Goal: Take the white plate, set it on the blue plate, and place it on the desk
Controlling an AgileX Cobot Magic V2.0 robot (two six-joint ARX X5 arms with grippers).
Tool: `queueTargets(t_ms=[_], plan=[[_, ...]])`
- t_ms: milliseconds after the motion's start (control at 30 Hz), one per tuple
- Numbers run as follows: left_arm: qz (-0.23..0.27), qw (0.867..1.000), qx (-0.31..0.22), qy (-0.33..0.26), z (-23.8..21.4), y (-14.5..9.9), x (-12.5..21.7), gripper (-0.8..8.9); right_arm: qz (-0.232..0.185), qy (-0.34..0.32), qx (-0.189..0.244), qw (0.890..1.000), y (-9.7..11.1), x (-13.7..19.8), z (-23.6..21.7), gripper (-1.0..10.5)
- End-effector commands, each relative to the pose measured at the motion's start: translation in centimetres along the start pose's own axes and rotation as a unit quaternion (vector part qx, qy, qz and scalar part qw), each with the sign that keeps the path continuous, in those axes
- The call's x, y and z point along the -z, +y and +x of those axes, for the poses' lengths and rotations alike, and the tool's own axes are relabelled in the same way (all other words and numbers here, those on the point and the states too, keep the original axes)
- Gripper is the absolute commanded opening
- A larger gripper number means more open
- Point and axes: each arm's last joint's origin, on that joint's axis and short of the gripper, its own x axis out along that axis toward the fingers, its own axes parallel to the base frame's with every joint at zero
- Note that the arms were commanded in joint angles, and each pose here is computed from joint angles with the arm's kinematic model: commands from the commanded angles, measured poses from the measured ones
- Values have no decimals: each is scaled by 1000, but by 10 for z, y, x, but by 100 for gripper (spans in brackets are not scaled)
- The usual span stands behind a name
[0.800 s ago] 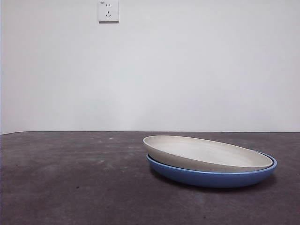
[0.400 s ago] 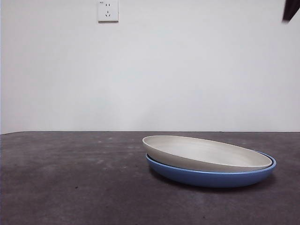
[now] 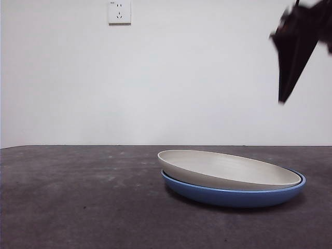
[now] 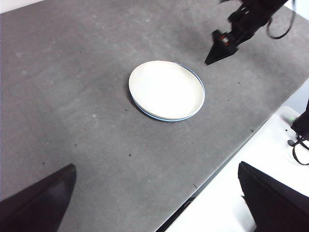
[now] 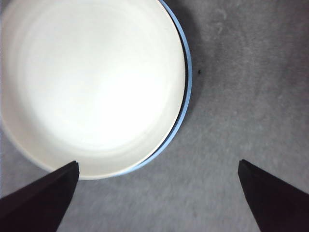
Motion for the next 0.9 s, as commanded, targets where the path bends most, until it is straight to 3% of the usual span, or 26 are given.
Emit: queueTargets(t_ms=[33, 567, 800, 900], plan=[[4, 1000, 1, 14, -2, 0, 1, 598, -3, 8, 2, 1000, -4, -10, 16, 591], [4, 1000, 1, 13, -2, 0, 1, 598, 12, 18, 5, 1000, -22, -35, 72, 591], [4, 1000, 1, 13, -2, 0, 1, 598, 21, 33, -26, 999, -32, -39, 88, 590], [4, 1000, 1, 13, -2, 0, 1, 598, 24, 44, -24, 998, -37, -39, 95, 528]])
